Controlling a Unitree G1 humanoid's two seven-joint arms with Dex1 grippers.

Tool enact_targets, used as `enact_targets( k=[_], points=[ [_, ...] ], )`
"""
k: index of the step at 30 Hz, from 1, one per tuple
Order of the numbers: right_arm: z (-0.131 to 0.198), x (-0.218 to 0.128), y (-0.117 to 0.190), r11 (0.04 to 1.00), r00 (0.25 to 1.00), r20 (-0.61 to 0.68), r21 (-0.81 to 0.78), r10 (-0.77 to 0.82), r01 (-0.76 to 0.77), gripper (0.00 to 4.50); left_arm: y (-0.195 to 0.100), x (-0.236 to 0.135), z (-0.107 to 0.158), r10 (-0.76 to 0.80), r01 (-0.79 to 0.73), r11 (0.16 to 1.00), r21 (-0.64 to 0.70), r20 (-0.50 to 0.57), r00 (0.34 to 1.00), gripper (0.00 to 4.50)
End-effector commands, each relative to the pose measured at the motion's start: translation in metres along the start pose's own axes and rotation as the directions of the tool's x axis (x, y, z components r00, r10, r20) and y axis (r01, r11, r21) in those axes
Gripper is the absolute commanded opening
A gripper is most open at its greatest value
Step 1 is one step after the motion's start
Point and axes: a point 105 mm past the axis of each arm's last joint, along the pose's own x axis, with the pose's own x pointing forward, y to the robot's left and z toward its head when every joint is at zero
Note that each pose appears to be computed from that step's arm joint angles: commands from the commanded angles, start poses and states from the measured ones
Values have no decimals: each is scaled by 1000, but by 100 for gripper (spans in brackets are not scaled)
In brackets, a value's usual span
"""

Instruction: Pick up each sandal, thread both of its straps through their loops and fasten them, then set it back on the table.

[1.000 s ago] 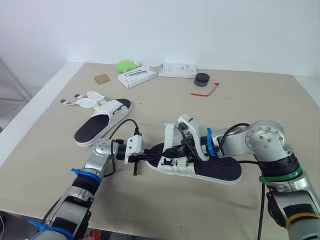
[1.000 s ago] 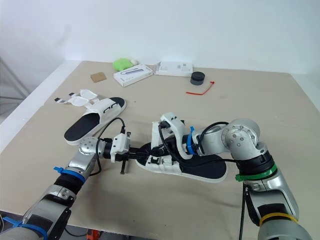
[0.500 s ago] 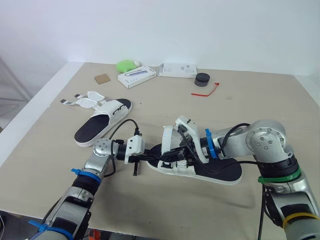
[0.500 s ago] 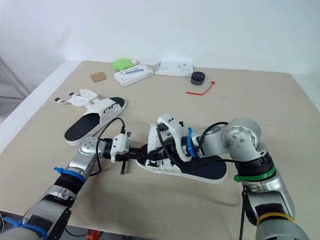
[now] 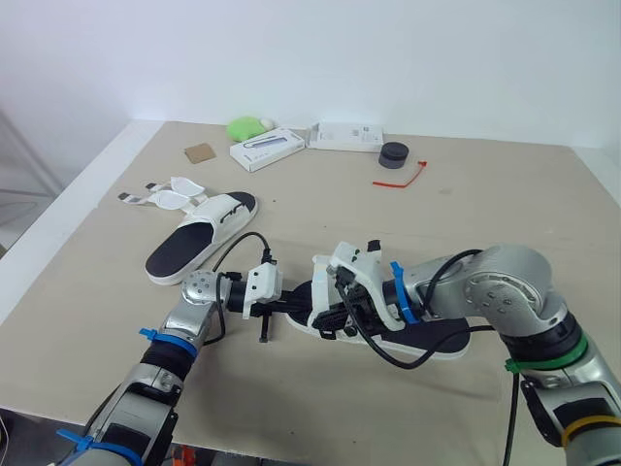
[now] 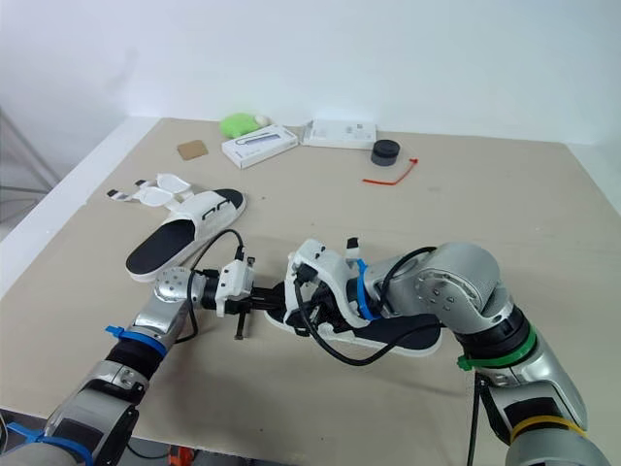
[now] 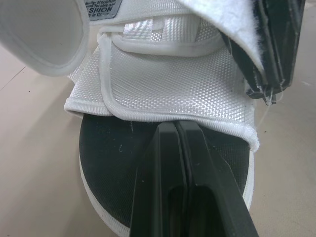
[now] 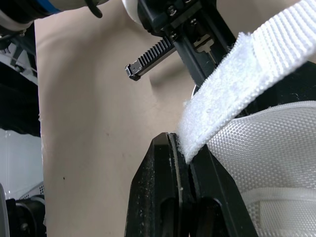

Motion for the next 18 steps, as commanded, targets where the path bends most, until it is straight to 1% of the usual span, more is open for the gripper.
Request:
enact_targets(
  k=[1,2,3,5,6,7,9,11,14,18],
  points=[
    [-21,2,-1,998,994,-104,59,31,-25,1,-45,3,-54,-131,97,971,-220,-144,981,0],
    [-18,2,-4,997,996,-83,67,27,-21,1,-45,3,-54,-131,98,971,-220,-144,981,0],
    [-12,-1,-8,996,999,-48,85,22,-18,35,-45,2,-54,-131,97,971,-219,-144,981,0],
    [-5,-4,-10,994,999,-10,102,31,-30,84,-45,2,-54,-131,97,971,-219,-145,981,0],
    [0,-6,-9,993,999,8,111,51,-52,124,-44,2,-54,-130,97,971,-218,-145,981,0],
    [3,-9,-8,991,998,14,116,65,-66,153,-44,2,-54,-131,97,971,-217,-146,981,0],
    [19,-19,-8,978,990,83,162,117,-130,227,-43,2,-53,-130,97,972,-215,-148,980,0],
    [30,-25,-10,968,982,130,193,135,-159,227,-42,2,-53,-131,97,972,-213,-149,980,0],
    [42,-30,-18,960,976,176,229,124,-163,227,-42,3,-53,-132,99,972,-212,-148,980,0],
    [50,-33,-21,954,969,213,243,126,-177,227,-43,4,-53,-136,103,972,-211,-147,980,0]
  ],
)
